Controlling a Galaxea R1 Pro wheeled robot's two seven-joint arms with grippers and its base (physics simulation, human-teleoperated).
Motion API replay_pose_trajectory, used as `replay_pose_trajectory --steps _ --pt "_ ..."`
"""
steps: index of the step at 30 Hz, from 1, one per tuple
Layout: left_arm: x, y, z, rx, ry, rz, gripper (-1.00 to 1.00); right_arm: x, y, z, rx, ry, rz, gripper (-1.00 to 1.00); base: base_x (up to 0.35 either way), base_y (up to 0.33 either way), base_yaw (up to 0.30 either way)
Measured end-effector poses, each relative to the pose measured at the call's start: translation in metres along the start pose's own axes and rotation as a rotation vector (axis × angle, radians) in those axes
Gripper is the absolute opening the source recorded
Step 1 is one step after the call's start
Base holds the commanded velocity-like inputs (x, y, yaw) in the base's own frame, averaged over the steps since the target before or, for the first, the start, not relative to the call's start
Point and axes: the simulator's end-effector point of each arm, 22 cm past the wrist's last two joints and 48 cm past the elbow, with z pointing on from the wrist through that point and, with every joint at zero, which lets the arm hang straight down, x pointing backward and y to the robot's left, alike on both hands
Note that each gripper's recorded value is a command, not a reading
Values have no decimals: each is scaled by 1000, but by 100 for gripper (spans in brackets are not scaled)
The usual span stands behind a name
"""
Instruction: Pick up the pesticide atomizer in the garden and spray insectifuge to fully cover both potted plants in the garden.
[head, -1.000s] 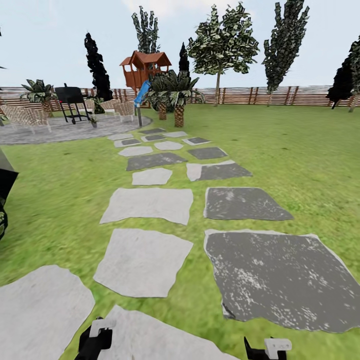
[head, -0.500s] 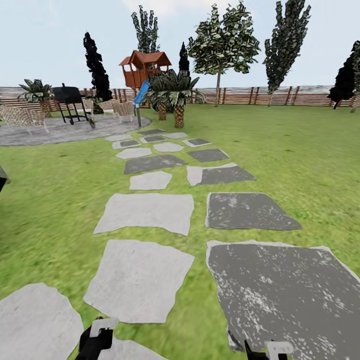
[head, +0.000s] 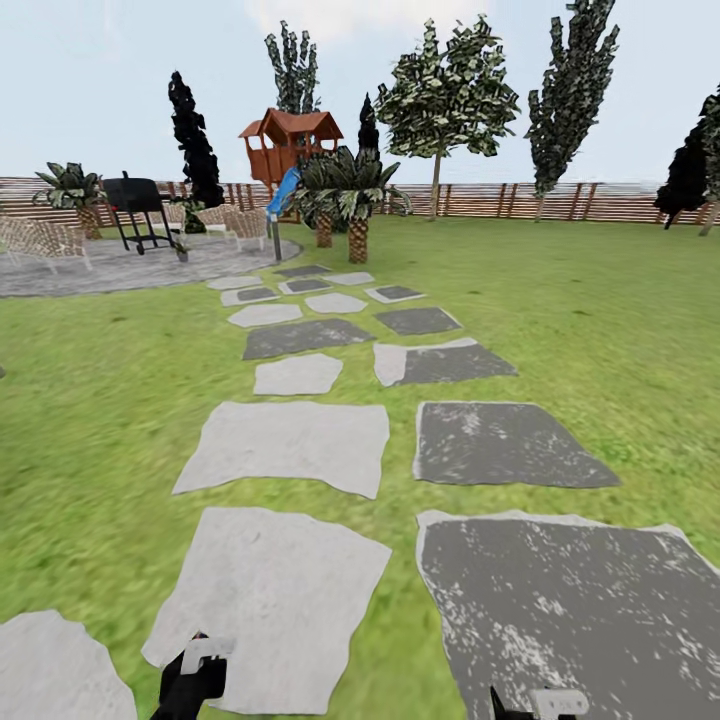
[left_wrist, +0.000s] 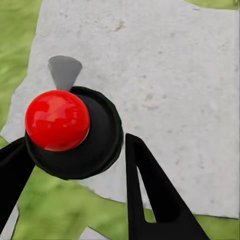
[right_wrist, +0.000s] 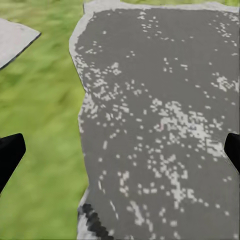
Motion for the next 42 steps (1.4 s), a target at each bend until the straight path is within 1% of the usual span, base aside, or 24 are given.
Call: replay_pose_trajectory --steps 1,3,5,7,13,30,42 --pt "0 0 0 1 0 1 -100 -2 0 1 2 -5 3 100 341 0 0" --pt "0 -1 0 1 0 1 -100 -5 -11 1 18 -12 3 100 341 0 0" --pt "0 -1 0 1 0 2 -100 -6 -18 1 22 -13 -8 100 341 0 0" --pt "0 -1 0 3 0 2 -100 -6 -20 1 19 -13 -17 100 341 0 0" --pt "0 -3 0 5 0 4 -100 -6 -20 1 16 -13 -24 100 341 0 31" --pt "2 -3 0 5 4 4 -100 -2 -21 0 16 -6 -26 100 341 0 251" --pt "3 -3 0 4 5 3 -100 -1 -21 0 16 -3 -26 100 341 0 13"
